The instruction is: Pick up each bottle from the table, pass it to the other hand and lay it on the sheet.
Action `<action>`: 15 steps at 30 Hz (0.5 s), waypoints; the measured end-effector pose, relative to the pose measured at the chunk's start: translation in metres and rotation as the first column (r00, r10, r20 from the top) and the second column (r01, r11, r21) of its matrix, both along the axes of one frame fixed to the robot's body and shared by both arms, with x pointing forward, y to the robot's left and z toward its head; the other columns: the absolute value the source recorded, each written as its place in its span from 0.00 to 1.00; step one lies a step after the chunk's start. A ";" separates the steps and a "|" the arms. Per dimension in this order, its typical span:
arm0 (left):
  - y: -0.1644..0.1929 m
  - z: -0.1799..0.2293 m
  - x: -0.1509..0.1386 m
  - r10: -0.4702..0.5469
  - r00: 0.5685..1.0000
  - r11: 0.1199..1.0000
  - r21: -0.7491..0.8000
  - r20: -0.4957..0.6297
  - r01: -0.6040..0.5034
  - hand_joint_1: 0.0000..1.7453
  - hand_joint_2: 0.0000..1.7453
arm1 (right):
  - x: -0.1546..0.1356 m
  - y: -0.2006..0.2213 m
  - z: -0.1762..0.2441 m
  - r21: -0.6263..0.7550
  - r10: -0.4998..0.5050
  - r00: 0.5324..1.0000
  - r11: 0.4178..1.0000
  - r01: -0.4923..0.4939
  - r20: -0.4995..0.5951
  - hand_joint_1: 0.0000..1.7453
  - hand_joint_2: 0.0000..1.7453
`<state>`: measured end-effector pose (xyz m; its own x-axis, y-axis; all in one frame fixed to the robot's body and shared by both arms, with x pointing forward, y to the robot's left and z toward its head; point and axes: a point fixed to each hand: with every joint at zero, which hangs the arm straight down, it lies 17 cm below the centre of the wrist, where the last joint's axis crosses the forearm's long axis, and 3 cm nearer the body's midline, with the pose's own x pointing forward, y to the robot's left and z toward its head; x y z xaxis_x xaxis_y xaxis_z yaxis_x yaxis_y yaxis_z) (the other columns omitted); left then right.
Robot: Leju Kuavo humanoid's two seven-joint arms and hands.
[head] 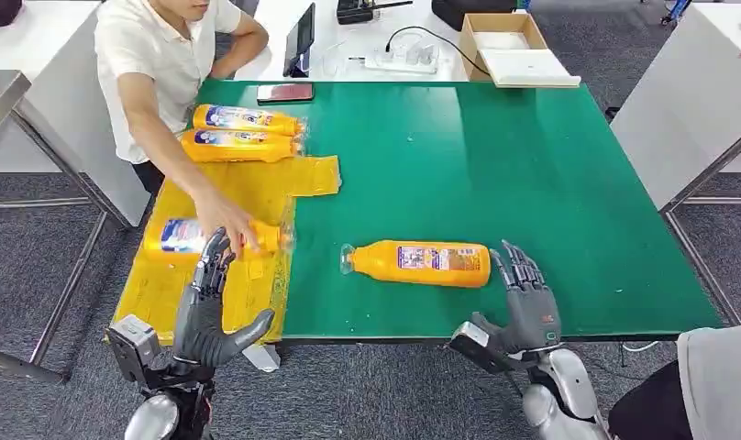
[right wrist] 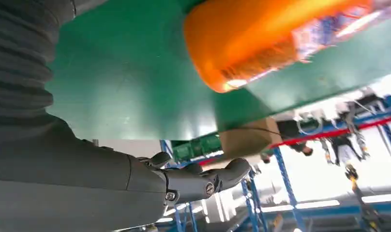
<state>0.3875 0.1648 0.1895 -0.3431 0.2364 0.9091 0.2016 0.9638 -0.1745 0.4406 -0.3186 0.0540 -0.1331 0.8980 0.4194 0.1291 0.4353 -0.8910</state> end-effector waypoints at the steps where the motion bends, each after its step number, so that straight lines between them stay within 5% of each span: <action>1: -0.002 0.002 0.001 -0.005 1.000 1.000 -0.005 0.002 0.005 0.00 1.00 | 0.006 -0.003 -0.003 -0.002 -0.004 1.000 1.000 0.004 -0.010 0.00 1.00; 15: -0.022 0.008 0.011 -0.057 0.998 0.998 -0.033 0.003 0.057 0.00 1.00 | 0.036 0.016 -0.046 0.005 0.042 0.986 0.999 -0.042 -0.163 0.00 1.00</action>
<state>0.3987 0.1426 0.1977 -0.3300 0.2858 0.8997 0.2565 0.9443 -0.2059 0.4764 -0.3025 0.0076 -0.1002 0.8922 0.4404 -0.0362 0.4391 -0.8977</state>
